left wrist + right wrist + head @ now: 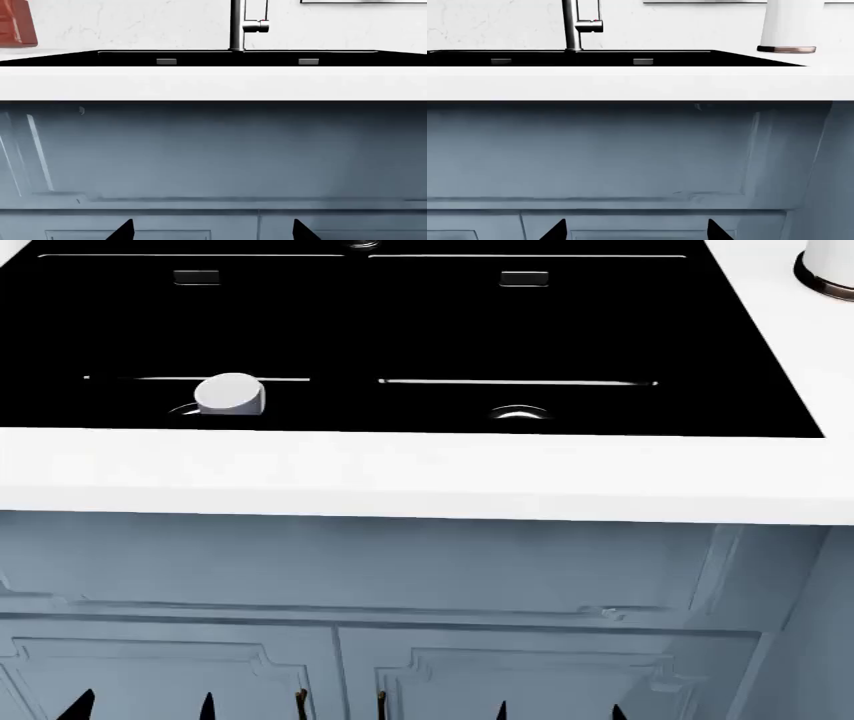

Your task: Turn on the sink faucet.

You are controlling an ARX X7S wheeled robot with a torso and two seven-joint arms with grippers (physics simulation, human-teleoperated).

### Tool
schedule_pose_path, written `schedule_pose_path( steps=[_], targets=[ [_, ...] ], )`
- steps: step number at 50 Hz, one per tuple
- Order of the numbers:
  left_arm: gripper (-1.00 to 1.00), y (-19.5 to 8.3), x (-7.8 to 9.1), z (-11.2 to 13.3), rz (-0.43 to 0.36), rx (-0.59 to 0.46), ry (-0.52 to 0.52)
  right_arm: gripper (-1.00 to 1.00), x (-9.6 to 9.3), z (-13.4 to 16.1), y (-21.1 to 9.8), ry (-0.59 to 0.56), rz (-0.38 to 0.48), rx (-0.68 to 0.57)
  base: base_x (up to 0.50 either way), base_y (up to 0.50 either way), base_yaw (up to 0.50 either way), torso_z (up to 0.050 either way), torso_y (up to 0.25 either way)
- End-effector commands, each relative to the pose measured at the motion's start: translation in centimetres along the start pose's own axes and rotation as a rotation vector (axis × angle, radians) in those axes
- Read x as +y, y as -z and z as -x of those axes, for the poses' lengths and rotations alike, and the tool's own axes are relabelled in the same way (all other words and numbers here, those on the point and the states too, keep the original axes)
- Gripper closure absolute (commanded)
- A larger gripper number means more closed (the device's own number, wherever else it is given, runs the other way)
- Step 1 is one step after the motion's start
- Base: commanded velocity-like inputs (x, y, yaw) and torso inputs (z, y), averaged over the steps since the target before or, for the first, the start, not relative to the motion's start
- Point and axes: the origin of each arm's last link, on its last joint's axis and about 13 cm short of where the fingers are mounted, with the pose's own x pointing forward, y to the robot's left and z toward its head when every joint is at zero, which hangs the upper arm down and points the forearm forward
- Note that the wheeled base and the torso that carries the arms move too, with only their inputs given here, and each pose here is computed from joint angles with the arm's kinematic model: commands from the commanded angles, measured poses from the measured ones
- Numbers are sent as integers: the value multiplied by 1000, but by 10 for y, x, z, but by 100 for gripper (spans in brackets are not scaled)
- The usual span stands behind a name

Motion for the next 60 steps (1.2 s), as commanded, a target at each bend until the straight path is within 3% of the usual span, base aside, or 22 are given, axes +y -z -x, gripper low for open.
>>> schedule_pose_path(
  steps=[1,14,22,29,32,46,60],
  targets=[
    [-100,0,-1,1,-4,1,4,-100,1,1,-1,-3,3,0,0,0,0,0,0],
    [-100,-1,-1,0,-32,18,-25,-100,1,1,-1,-14,-2,3,0,0,0,0,0],
    [-100,-9,-2,5,-34,-60,33,-100,1,3,-7,-28,6,-20,0,0,0,0,0],
    [-100,-46,2,18,-43,-134,37,-100,-3,9,-37,-38,34,-79,0,0,0,50,4],
    [-100,-62,8,18,-48,-150,28,-100,-6,11,-53,-48,-4,-85,0,0,0,50,10],
    [-100,-133,20,27,-97,-226,43,-100,-24,18,-135,-27,63,-192,0,0,0,50,10],
    [-100,-195,28,31,-146,-311,56,-100,-36,26,-195,9,124,-281,0,0,0,50,11]
  ],
)
